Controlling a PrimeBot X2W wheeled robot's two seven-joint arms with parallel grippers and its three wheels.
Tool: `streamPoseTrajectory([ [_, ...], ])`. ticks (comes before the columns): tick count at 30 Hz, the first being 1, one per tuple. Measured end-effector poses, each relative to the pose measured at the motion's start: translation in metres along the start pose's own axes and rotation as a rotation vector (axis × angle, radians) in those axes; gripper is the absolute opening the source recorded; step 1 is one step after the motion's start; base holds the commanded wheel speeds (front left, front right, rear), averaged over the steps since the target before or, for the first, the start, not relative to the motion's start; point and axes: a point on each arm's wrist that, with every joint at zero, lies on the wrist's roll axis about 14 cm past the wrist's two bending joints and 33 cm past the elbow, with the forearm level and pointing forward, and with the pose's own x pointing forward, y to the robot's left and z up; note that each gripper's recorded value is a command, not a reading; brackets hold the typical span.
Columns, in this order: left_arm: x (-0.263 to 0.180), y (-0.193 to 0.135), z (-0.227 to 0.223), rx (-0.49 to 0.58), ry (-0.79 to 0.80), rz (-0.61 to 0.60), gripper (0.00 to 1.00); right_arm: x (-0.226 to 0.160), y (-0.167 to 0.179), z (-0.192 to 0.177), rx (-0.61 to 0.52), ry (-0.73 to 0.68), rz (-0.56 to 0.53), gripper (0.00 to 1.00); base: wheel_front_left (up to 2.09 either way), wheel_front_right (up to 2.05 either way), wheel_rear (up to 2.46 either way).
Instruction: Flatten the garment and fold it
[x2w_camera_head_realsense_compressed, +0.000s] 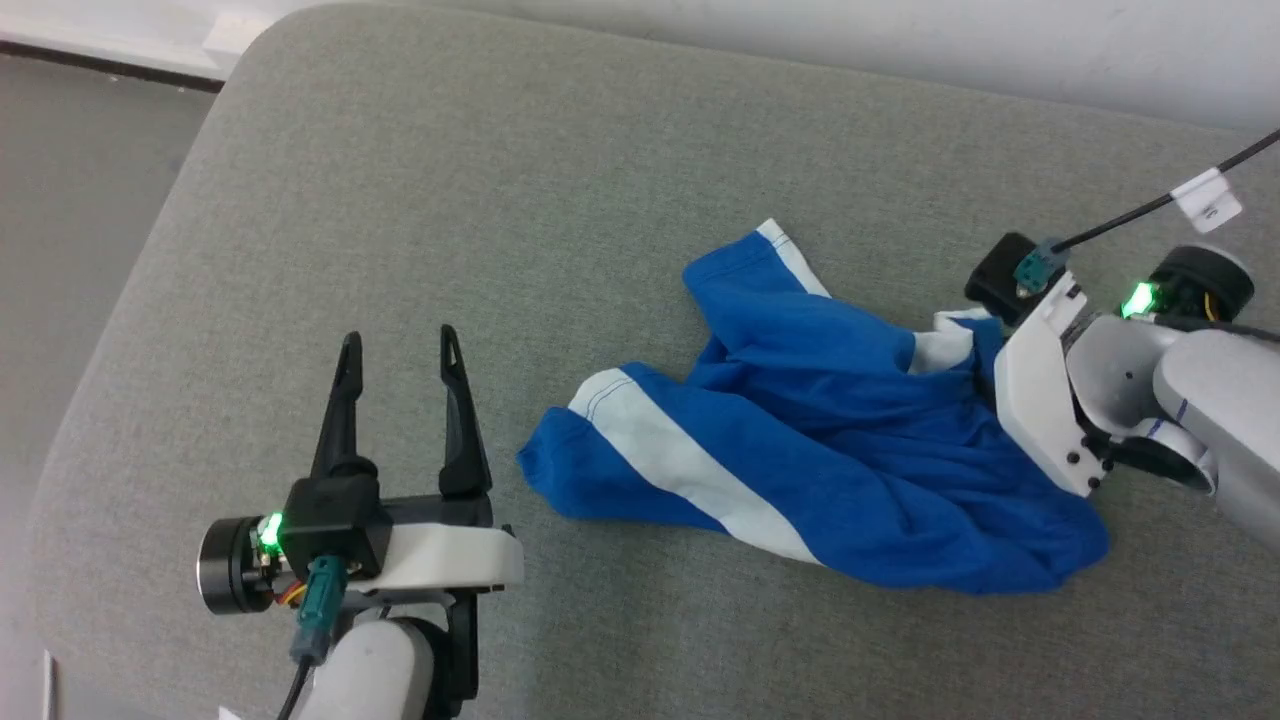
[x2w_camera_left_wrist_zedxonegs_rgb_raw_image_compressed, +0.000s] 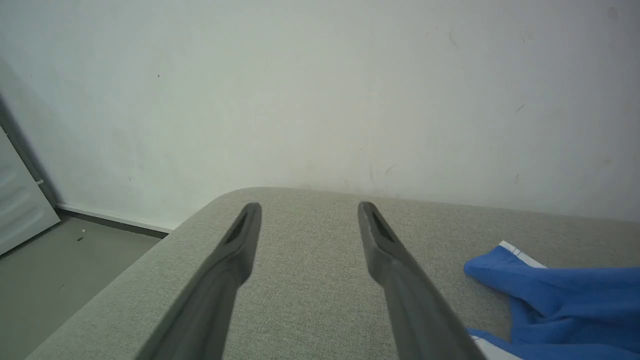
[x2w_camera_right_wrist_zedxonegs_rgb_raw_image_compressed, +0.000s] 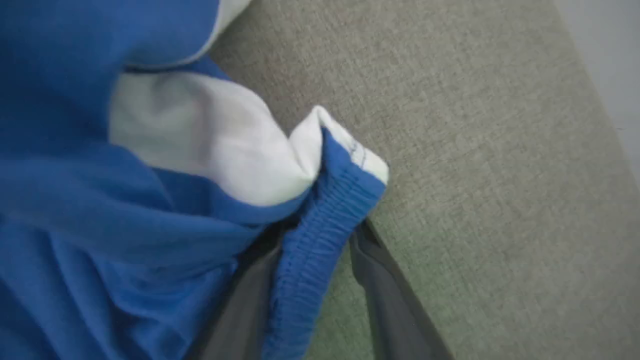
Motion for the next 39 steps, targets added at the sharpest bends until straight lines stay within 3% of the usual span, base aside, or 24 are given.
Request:
streamPoseTrajectory([
  [1,0.0,0.002,-0.001,0.004,0.001,0.003,1.0,0.001,-0.002,0.007,-0.008,-0.033,-0.003,0.0,0.0,0.0,0.0],
  [5,0.002,0.006,0.003,0.008,-0.012,0.006,1.0,-0.011,-0.023,0.047,0.006,-0.191,-0.047,0.0,0.0,0.0,0.0],
  [8,0.002,0.003,0.006,0.007,-0.022,-0.005,1.0,-0.033,-0.062,0.08,0.019,-0.284,-0.14,0.0,0.0,0.0,0.0],
  [11,0.003,0.0,0.005,0.003,-0.019,-0.014,1.0,-0.042,-0.093,0.099,0.102,-0.337,-0.199,0.0,0.0,0.0,0.0],
  [15,0.007,-0.004,0.003,0.004,-0.016,-0.026,1.0,-0.015,-0.11,0.086,0.18,-0.279,-0.232,0.0,0.0,0.0,0.0],
  [20,0.01,-0.002,-0.004,0.023,0.004,-0.014,1.0,0.03,-0.096,0.07,0.222,-0.21,-0.199,0.01,0.0,0.0,0.0],
  [21,0.01,-0.001,-0.006,0.027,0.01,-0.011,1.0,0.037,-0.091,0.069,0.221,-0.213,-0.187,0.24,0.0,0.0,0.0],
  [22,0.01,0.0,-0.007,0.029,0.013,-0.008,1.0,0.041,-0.087,0.069,0.22,-0.223,-0.179,0.69,0.0,0.0,0.0],
  [23,0.01,0.001,-0.007,0.034,0.013,-0.006,1.0,0.042,-0.085,0.071,0.21,-0.241,-0.18,1.0,0.0,0.0,0.0],
  [30,0.015,0.009,-0.004,0.059,-0.005,-0.031,1.0,0.006,-0.102,0.096,0.107,-0.506,-0.273,1.0,0.0,0.0,0.0],
  [34,0.027,0.005,0.001,0.086,-0.029,-0.135,1.0,-0.035,-0.113,0.109,0.07,-0.668,-0.345,1.0,0.0,0.0,0.0],
  [39,0.056,-0.011,0.021,0.136,-0.07,-0.317,1.0,-0.082,-0.113,0.109,0.053,-0.757,-0.411,1.0,0.0,0.0,0.0],
])
